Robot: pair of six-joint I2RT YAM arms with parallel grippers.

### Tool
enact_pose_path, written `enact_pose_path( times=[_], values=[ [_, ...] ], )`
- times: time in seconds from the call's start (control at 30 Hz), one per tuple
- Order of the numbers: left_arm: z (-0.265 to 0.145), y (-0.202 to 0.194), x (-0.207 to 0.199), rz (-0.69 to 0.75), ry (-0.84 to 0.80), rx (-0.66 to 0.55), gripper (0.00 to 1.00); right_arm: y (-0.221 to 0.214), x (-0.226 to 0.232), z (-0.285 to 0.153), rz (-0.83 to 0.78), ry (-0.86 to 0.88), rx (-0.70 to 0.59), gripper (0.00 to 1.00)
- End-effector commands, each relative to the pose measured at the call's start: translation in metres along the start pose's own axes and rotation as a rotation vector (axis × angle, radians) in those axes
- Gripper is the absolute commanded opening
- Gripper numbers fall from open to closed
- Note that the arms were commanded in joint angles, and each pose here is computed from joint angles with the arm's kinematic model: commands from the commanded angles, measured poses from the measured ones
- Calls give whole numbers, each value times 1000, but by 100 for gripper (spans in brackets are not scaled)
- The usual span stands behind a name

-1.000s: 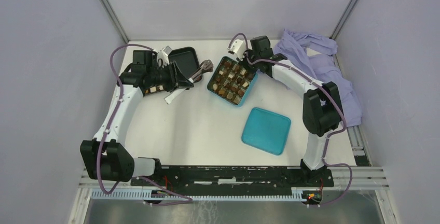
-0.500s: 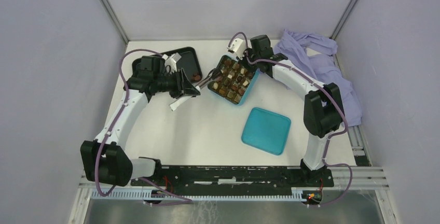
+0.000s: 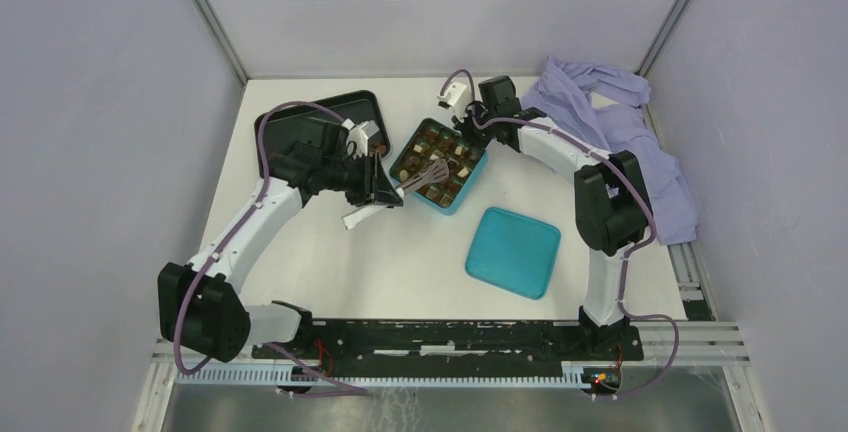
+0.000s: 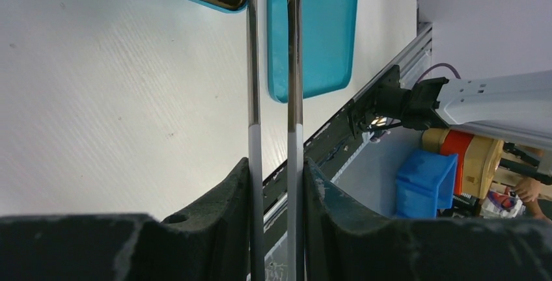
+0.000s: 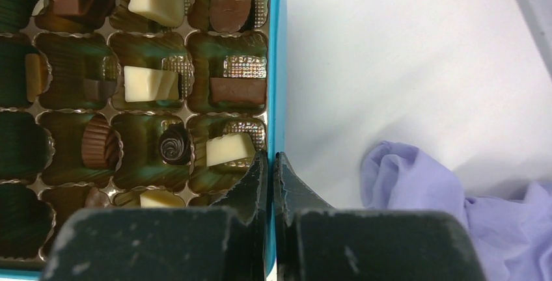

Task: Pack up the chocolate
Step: Adjust the packing box at the center of the board, then place the fake chocolate in the packing box.

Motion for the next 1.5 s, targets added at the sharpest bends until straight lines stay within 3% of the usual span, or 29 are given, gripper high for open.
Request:
enact_pose_path(
  times=[0.0,0.17,0.63,0.97,1.13,1.3,1.47],
  values=[
    [6,0,7,73,56,2,2,5,-7,5,23,-5,-71,0],
    [13,-2,12,77,97,23,2,-9,-8,12,56,19,-52,4],
    [27,-1,25,68,169,65,3,-18,-4,16,101,84,-64,33],
    [28,6,27,78,211,63,26,-17,-6,5,118,92,-86,51],
    [25,4,26,83,228,62,40,-19,-8,-4,133,91,-99,55],
    [25,5,25,84,226,64,45,-19,-8,-14,144,99,-115,57],
    [20,12,19,88,225,27,43,-19,-4,-25,147,112,-130,57]
  ],
)
Point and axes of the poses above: each gripper's point midway between its finger pads, its own z axis out along the fingers, its own x axis along the line the jaws close on, y = z × x, the point moved 7 cm from there along -z, back along the fingers, and after that the axes turned 1 degree about -z, right-handed, at the moved point
